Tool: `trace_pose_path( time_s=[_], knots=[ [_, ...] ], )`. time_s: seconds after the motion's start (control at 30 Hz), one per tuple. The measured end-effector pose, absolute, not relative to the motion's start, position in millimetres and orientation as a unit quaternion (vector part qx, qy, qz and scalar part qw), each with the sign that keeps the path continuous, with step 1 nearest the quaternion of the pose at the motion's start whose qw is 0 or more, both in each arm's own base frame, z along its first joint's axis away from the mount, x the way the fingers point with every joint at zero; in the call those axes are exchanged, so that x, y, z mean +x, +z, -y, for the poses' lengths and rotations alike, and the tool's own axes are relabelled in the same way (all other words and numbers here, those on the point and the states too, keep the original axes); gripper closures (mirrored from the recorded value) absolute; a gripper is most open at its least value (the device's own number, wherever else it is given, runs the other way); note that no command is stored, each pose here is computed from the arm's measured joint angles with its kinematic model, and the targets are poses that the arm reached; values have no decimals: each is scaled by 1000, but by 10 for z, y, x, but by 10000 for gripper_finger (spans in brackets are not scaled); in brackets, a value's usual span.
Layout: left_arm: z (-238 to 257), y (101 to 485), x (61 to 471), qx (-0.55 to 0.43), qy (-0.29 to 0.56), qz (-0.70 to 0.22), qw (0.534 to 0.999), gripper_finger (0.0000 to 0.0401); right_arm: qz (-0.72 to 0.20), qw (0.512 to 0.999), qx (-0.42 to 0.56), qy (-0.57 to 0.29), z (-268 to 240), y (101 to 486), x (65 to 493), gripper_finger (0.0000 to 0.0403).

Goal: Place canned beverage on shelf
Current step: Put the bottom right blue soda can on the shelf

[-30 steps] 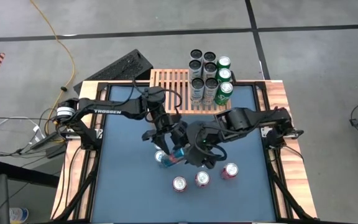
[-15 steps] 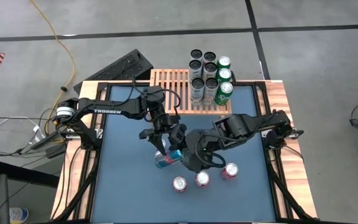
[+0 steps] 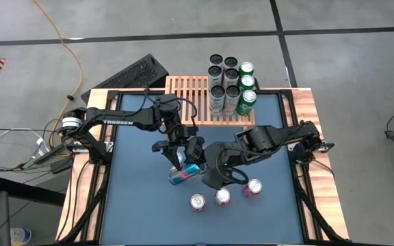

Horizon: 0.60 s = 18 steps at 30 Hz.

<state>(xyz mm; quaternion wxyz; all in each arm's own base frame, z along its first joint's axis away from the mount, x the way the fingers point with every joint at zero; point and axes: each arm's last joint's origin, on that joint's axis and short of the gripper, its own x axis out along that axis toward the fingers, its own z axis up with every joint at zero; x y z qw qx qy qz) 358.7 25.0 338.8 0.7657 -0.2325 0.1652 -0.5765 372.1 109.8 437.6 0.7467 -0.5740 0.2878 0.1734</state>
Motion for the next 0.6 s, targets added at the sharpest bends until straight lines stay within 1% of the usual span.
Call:
trace_pose_path(
  time_s=[0.33,0.43,0.6],
  knots=[
    [-247,3406,3595,-262,-559,-176,767,159,-303,737,-584,152,-1077,4376,3708,213],
    [-246,3410,3597,-250,-559,-164,773,136,-304,736,-586,148,-1073,4380,3710,213],
    [-243,3417,3607,-261,-544,-161,781,77,-322,729,-592,115,-1027,4380,3712,213]
  ],
)
